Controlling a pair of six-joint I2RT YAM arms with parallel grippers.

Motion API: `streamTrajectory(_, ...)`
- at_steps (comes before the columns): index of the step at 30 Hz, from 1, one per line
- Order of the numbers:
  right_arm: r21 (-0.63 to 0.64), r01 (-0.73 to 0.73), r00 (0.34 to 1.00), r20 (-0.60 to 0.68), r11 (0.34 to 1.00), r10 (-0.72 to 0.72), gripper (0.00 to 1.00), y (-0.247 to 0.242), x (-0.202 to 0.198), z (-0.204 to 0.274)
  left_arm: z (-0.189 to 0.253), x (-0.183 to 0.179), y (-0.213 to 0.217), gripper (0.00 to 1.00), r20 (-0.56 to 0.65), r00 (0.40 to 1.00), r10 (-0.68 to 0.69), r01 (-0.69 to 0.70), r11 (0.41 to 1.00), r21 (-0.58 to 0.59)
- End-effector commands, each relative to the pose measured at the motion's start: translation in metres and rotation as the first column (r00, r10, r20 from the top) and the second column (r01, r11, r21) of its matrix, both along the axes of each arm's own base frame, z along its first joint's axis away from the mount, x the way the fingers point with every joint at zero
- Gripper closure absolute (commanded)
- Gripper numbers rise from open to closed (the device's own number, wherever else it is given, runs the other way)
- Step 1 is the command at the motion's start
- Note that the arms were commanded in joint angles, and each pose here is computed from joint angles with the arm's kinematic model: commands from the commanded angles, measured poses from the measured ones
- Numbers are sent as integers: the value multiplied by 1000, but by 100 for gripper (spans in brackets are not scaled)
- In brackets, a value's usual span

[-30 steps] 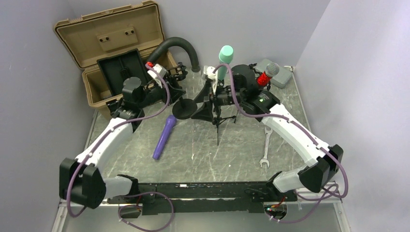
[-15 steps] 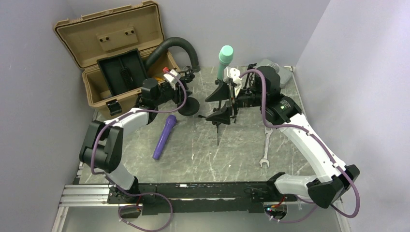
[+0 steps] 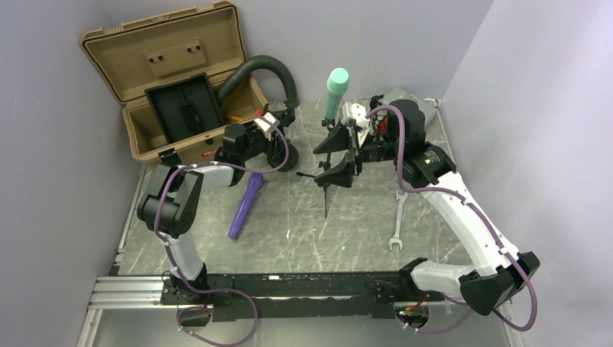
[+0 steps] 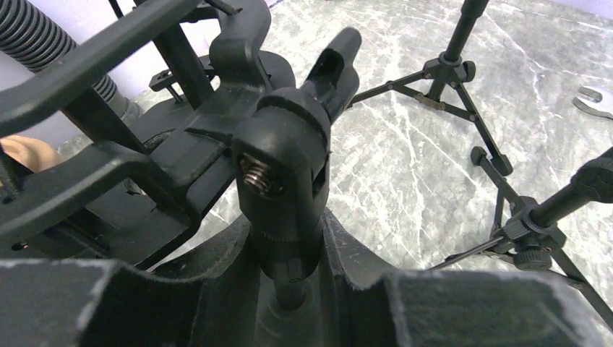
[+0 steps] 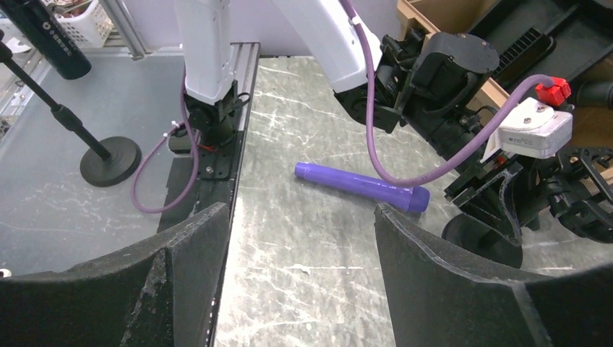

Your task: Remove the microphone from the stand

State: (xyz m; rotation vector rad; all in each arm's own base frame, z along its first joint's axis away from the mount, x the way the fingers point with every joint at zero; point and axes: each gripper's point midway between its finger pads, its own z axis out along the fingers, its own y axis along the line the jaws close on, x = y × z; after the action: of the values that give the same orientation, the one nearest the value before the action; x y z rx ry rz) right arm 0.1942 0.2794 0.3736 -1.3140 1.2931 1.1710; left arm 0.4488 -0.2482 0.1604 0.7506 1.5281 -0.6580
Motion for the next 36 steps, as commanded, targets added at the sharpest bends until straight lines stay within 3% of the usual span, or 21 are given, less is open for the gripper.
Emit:
streamTrajectory(1, 28, -34, 998, 47, 999, 33, 24, -4, -6, 8, 10, 15, 2, 100, 80, 996, 50, -49, 999, -15)
streamTrajectory(20, 63, -18, 998, 54, 998, 15, 22, -17, -12, 8, 19, -35, -25, 100, 157, 976, -150, 146, 989, 37)
streamTrajectory(30, 61, -12, 998, 58, 998, 9, 21, -20, -13, 7, 2, -16, -17, 100, 84, 995, -44, 37, 996, 83)
streamTrajectory(36, 45, 65, 995, 75, 997, -69, 21, -23, 1, 1, -5, -10, -10, 100, 29, 1000, -6, 4, 999, 53)
